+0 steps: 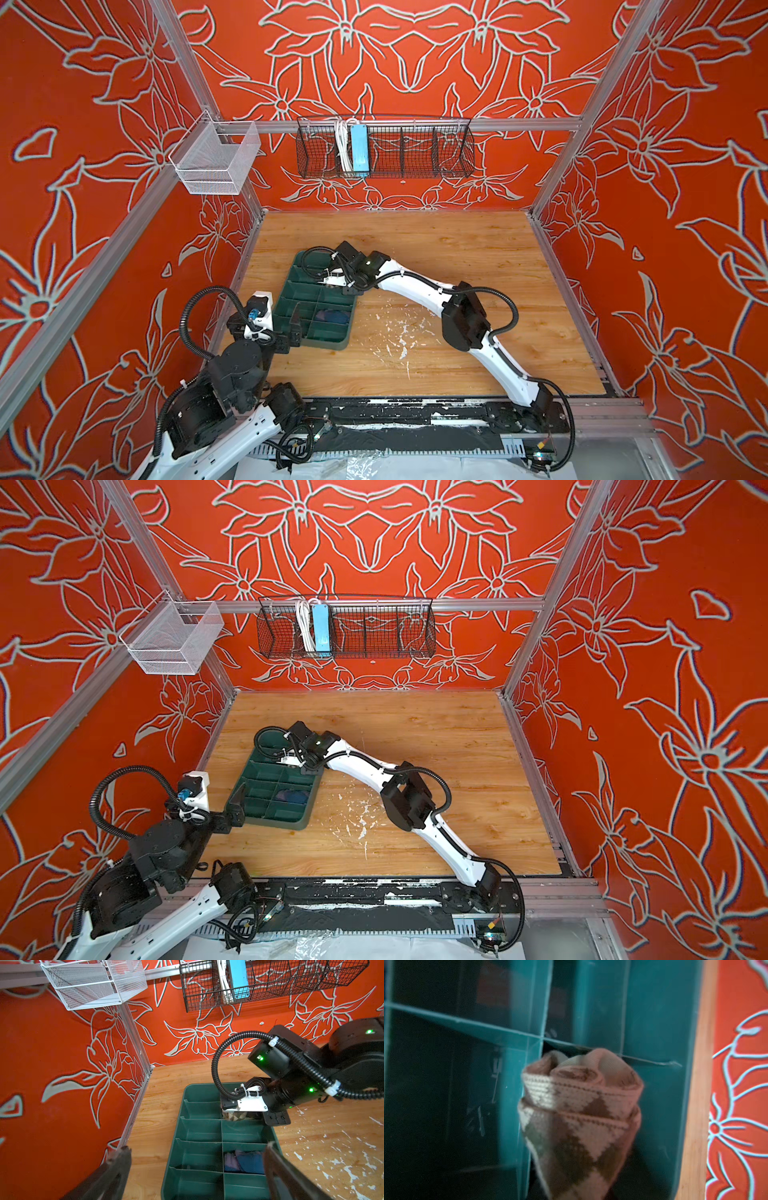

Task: Roll the socks
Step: 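Carry the rolled sock with the right gripper into a green tray compartment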

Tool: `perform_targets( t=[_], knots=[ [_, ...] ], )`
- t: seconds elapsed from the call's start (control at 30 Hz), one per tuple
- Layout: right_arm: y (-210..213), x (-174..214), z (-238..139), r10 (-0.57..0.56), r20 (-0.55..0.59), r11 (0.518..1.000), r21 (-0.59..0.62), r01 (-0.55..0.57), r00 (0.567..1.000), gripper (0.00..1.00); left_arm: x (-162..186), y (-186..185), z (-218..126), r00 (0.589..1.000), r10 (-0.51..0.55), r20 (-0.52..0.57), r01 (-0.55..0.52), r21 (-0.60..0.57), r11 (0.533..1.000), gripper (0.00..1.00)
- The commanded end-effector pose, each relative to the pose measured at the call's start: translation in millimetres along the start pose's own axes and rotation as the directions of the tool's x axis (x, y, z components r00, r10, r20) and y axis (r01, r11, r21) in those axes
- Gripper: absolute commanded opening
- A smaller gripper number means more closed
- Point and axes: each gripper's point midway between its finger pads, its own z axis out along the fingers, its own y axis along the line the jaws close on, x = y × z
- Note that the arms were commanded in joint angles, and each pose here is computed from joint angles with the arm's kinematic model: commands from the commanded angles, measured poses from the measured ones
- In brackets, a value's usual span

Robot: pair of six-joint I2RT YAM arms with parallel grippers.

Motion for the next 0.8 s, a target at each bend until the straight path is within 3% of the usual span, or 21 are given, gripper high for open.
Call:
perform_targets(
  t=[0.0, 0.27, 0.43, 0.6, 0.67, 0.77],
  knots=[
    [34.9, 67.4, -9.2, -0.057, -0.176, 0.979, -0.204, 0.021, 0.983, 0.0, -6.4, -5.1, 2.5, 1.0, 0.008, -0.002, -0.008, 0.013, 1.0, 0.97],
    [32.4, 154.4, -42.7, 0.037, -0.318, 0.949, -0.285, -0.133, 0.947, 0.0, -11.9, -21.0, 11.5, 0.999, 0.036, -0.017, -0.035, 0.049, 0.998, 0.98],
    [31.6, 219.7, -66.5, 0.107, -0.444, 0.928, -0.277, -0.25, 0.89, 0.0, -16.6, -32.1, 17.6, 0.999, 0.049, -0.021, -0.048, 0.074, 0.996, 0.97],
    [14.8, 291.4, -88.9, 0.191, -0.572, 0.921, -0.177, -0.348, 0.797, 0.0, -17.2, -43.9, 23.8, 0.998, 0.057, -0.032, -0.053, 0.104, 0.993, 0.97],
    [9.9, 312.5, -93.2, 0.177, -0.615, 0.929, -0.155, -0.337, 0.768, 0.0, -18.3, -47.2, 25.4, 0.998, 0.06, -0.035, -0.056, 0.113, 0.992, 0.97],
    [-0.7, 321.6, -89.6, 0.125, -0.625, 0.949, -0.152, -0.276, 0.771, 0.0, -19.6, -51.1, 27.6, 0.996, 0.072, -0.043, -0.067, 0.121, 0.99, 0.97]
  ],
)
